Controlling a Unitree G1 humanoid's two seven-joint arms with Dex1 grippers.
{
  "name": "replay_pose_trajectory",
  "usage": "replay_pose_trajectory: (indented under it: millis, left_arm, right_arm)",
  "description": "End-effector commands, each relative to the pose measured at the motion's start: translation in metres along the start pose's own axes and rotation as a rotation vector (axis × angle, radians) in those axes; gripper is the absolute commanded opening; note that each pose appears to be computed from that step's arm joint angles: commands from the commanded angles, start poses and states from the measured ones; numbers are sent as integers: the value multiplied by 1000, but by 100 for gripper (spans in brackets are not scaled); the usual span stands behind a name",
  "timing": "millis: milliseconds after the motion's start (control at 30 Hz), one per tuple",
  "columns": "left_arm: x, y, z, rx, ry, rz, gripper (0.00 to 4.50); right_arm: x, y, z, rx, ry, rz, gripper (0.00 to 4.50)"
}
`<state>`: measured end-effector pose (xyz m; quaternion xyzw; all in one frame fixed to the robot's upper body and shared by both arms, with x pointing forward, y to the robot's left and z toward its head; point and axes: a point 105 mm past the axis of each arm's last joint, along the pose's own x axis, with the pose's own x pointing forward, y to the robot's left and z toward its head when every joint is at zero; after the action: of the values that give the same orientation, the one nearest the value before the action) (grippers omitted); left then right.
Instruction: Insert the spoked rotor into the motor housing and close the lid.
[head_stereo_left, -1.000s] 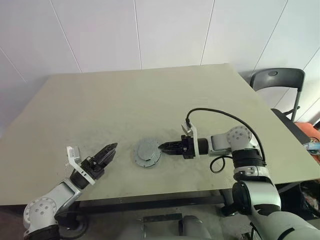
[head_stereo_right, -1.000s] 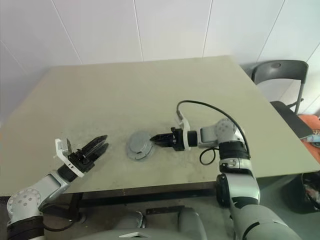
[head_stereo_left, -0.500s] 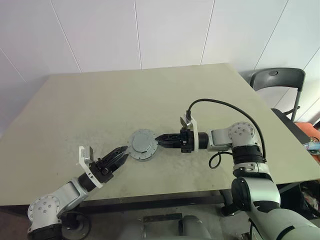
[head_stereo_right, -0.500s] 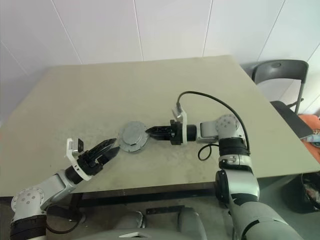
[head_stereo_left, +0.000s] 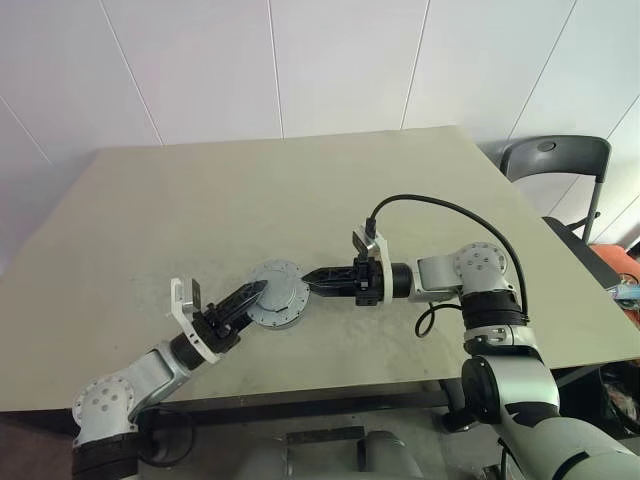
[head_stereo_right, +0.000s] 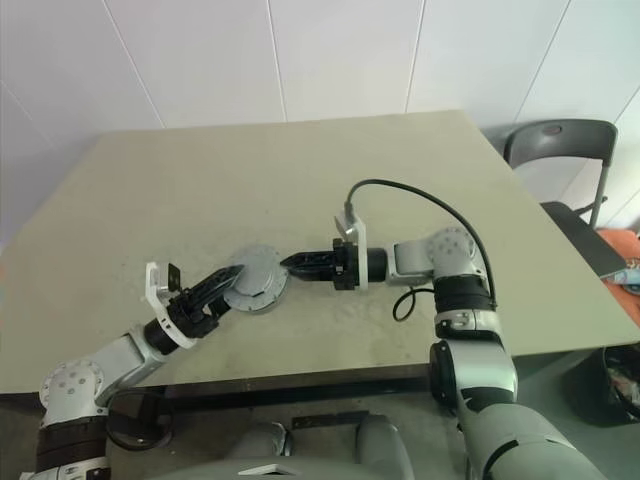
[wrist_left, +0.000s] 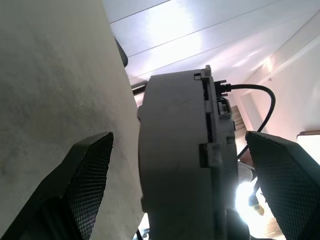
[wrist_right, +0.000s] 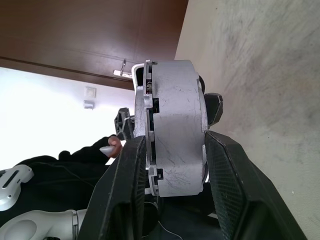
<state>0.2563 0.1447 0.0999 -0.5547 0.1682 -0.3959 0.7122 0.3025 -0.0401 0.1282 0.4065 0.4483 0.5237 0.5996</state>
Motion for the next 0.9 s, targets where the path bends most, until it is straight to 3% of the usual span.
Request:
replay_pose_trajectory:
  millis: [33,233,267,733,900]
  left_arm:
    - [5,-15,1,13,20,-62,412]
    - [5,-16,-1,9,37,-69,238]
    - [5,-17,-2,8,39,-73,228]
    - [4,-18,-5,11,51,-74,228]
    - [4,-19,-5,14,52,-74,228]
  right_arm:
    - [3,24,3,-67,8,83,145]
    - [4,23,2,-57,13,84,145]
    - [4,23,2,-56,15,81,145]
    - [7,20,-2,-106,1,51,145]
    - [5,16,-3,-108,-7,28,308]
